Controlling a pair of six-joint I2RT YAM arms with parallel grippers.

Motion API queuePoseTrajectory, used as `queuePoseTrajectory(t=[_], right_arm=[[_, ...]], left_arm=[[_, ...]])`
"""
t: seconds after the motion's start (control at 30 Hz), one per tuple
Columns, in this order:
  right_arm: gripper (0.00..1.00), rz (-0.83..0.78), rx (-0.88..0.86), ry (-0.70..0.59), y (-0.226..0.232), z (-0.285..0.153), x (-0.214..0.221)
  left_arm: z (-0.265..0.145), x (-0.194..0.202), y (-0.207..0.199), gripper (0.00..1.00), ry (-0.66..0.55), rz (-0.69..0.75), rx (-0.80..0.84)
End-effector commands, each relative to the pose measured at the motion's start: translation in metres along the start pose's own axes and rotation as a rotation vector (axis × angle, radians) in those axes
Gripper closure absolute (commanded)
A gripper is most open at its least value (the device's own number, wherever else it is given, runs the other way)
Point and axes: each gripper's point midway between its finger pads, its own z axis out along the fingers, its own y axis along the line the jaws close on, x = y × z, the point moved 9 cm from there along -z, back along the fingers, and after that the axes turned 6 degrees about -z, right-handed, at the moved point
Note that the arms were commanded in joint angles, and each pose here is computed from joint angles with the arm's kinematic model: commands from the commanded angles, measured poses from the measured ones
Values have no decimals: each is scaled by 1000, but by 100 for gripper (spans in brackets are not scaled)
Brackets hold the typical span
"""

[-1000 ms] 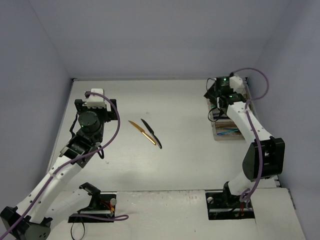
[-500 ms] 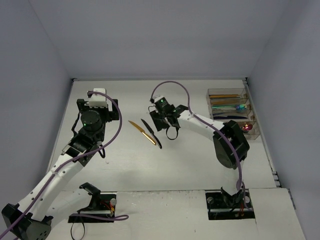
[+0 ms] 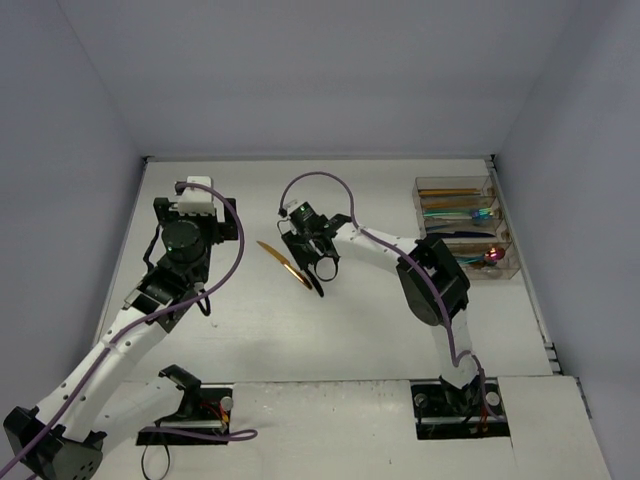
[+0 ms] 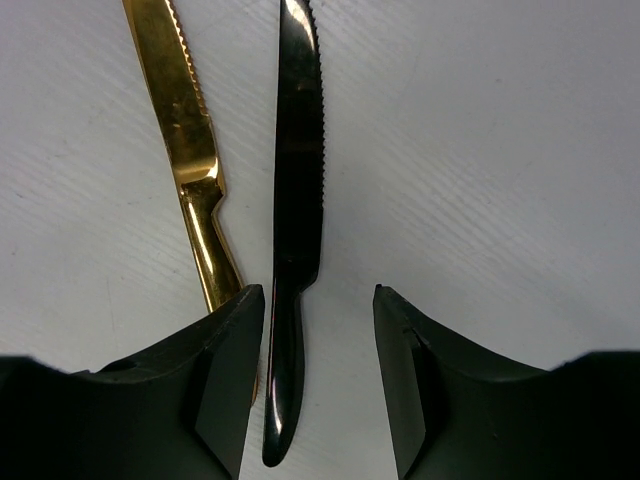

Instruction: Sort the eating utensils into containers

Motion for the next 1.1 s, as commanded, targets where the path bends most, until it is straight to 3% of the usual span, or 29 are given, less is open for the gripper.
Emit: queuePoseTrajectory(t=[0.0,0.43,0.87,1.07], right_arm=[[56,7,-32,-34,9,-2,-12],[62,4,-14,52,15,12,14],[89,-11,100,288,-4,7,57],[89,6,132,395,-23,-9,81]], left_arm=[[0,-26,1,10,-84,-53,-8],[-1,-26,1,10,-85,-55,-3],[-1,-26,0,10,-83,-62,5],[1,-24,-1,10,-77,-61,9]])
